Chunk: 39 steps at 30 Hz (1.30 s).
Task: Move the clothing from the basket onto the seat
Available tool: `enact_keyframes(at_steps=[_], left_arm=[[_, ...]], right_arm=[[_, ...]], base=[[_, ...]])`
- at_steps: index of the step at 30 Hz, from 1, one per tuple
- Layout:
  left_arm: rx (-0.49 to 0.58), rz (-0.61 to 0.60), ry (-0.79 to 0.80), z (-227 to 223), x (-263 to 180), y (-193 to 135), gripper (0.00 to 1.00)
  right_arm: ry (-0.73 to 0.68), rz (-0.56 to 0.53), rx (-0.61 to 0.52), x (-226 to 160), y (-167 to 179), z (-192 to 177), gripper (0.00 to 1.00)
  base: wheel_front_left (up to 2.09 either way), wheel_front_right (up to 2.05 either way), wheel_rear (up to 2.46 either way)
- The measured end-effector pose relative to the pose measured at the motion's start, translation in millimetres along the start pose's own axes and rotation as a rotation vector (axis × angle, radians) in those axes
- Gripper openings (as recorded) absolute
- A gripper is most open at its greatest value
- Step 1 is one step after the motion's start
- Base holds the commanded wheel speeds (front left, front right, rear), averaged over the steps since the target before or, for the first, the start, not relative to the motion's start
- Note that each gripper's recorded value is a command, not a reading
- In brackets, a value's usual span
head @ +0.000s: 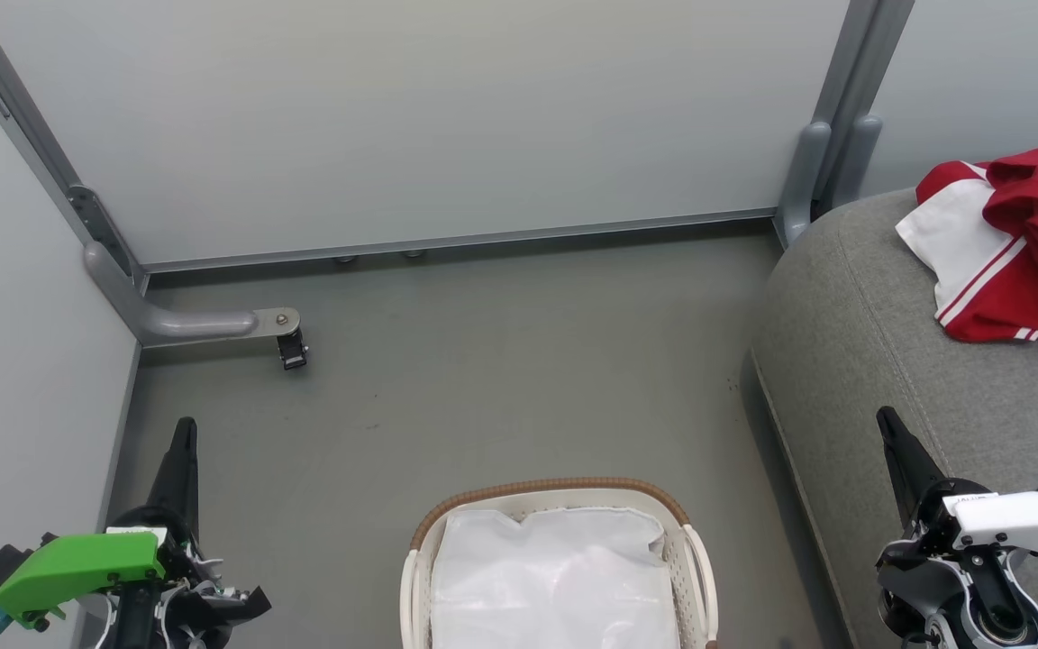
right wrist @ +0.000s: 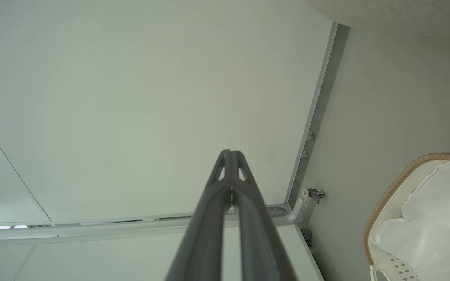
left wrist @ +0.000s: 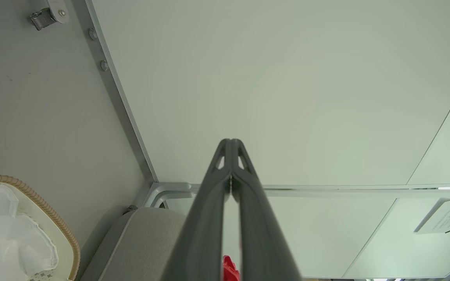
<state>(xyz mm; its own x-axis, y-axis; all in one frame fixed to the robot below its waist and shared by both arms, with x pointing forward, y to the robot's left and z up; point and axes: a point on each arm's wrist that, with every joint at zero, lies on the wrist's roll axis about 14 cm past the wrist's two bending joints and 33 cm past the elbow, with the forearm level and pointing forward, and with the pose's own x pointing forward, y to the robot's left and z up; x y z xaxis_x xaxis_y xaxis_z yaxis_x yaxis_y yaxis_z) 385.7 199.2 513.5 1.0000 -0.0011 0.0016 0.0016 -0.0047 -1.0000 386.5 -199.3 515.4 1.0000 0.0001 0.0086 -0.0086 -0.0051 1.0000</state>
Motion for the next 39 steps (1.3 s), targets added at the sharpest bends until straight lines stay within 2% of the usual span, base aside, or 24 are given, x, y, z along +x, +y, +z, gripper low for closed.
enact_keyframes(at_steps=[39], left_arm=[[-0.001, 0.0, 0.0, 0.4, 0.0, -0.1, 0.0]], right_arm=[[0.0, 0.0, 0.0, 0.0, 0.0, 0.0, 0.0]], base=[[0.0, 0.0, 0.0]])
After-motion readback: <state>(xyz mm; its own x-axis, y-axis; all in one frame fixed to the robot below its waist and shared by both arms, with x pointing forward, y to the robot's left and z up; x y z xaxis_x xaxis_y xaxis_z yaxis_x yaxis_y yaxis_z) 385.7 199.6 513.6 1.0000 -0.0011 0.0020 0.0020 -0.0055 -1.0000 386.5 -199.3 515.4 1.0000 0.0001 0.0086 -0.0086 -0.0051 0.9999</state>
